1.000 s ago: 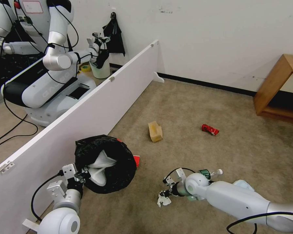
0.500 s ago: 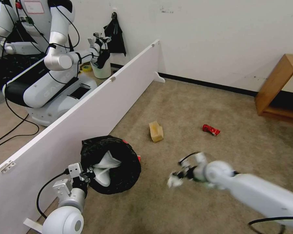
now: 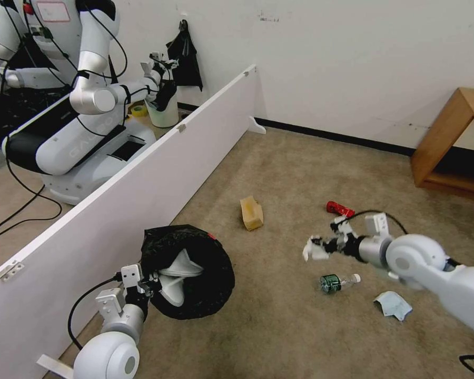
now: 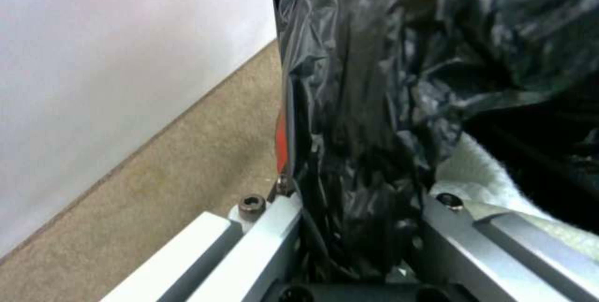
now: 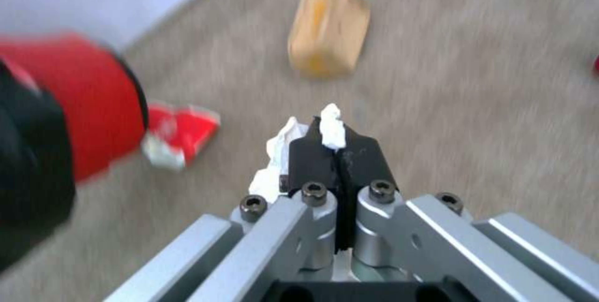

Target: Pick up the trash bin, then pick up the garbage from the floor and place it into the trash bin.

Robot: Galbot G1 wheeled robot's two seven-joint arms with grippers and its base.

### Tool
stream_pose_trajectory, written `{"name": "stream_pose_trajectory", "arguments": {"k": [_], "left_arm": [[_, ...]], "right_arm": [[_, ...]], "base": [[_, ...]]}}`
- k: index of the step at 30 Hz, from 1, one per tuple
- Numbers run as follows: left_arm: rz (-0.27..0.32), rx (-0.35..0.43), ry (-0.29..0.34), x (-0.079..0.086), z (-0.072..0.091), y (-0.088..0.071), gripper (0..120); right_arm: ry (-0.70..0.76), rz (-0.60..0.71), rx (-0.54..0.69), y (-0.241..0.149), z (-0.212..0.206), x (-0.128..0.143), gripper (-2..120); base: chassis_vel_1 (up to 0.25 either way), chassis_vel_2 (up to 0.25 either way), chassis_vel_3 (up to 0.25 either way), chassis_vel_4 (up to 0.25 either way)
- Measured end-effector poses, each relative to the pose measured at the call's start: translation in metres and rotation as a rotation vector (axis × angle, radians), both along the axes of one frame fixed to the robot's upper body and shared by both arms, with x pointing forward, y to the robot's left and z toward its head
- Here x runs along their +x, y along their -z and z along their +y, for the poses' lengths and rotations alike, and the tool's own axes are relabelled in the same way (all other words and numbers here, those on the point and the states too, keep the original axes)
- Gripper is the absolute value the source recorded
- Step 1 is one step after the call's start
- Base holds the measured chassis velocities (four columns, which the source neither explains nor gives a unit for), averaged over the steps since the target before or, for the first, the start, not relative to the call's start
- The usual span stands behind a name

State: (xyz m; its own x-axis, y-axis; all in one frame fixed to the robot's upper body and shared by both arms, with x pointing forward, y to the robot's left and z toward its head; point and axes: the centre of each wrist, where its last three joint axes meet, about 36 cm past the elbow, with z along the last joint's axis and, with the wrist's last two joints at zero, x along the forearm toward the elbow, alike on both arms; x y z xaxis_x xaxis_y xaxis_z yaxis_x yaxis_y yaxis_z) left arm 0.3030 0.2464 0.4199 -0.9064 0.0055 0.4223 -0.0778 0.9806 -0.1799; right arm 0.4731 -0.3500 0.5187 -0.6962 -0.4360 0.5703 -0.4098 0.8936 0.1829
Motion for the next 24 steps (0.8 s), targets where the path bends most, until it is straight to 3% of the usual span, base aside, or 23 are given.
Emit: {"name": "stream_pose_trajectory", "arguments": {"k": [9, 24], "left_arm": [[0.032, -0.015, 0.048, 0.006, -0.003, 0.001, 0], [0.07, -0.04, 0.127, 0.014, -0.01, 0.006, 0]], "right_arm": [[-0.038, -0.185, 0.101, -0.049, 0.017, 0.002, 0], [-0.287, -0.42, 0.277, -0.105, 0.074, -0.038, 0]], "base": [[0.0, 0.0, 0.0, 0.0], [0.0, 0.0, 0.0, 0.0]]}}
